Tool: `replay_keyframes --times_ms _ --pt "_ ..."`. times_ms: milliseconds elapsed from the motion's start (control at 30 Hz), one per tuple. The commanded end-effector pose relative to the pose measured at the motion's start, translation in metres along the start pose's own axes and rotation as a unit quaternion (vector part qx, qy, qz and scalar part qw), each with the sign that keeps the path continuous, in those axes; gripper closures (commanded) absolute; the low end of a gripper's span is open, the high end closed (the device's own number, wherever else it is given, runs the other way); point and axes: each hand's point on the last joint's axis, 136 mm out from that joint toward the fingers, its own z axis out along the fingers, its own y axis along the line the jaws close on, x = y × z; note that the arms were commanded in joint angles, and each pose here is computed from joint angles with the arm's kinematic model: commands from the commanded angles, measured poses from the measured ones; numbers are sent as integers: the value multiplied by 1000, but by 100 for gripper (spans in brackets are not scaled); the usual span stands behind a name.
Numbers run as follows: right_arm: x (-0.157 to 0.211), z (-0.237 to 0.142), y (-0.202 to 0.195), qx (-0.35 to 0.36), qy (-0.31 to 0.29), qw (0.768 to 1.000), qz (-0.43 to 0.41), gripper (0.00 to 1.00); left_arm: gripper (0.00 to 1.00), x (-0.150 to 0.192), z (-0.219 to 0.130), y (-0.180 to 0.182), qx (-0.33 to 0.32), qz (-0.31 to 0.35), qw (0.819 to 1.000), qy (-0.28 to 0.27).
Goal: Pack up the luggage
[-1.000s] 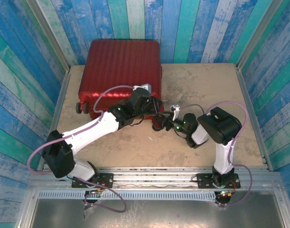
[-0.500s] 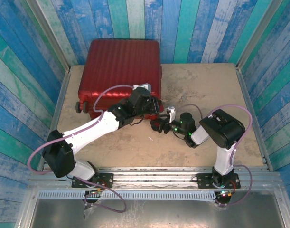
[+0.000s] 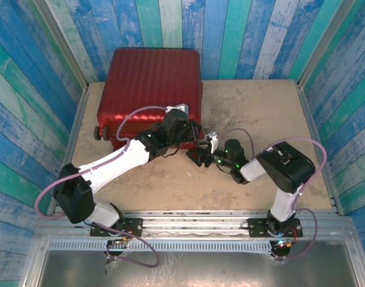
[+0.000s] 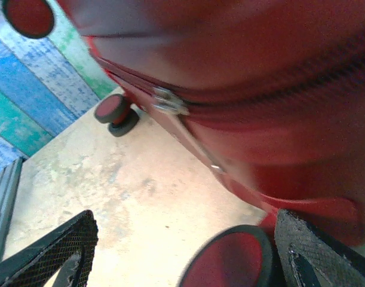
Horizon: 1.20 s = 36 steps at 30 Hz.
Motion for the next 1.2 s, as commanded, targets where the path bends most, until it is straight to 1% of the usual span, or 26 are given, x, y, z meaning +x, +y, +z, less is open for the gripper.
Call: replay_keyframes --times_ms 0,100,233,467,600,700,967,1167 --pt "3 -11 13 3 17 999 -31 20 100 -26 -12 -74 128 34 990 -38" --pt "-4 -15 13 16 16 999 -41 20 100 -26 -11 -75 130 32 990 -38" --pt "-6 -11 13 12 20 999 -36 19 100 -26 -10 -77 133 29 990 -36" --pt "-2 5 9 -9 9 1000 -19 19 100 -25 -10 -78 134 29 990 -34" --pt "-7 13 8 -17 -7 1000 -19 19 100 -25 -11 -77 134 29 990 -33" --pt "-8 19 6 -19 -7 1000 -19 20 100 -25 -11 -78 134 29 990 -33" --pt "1 23 -1 -14 6 1000 -9 21 100 -24 -9 -77 134 29 990 -31" --pt "6 29 -5 -14 8 1000 2 24 100 -25 -8 -80 138 29 990 -29"
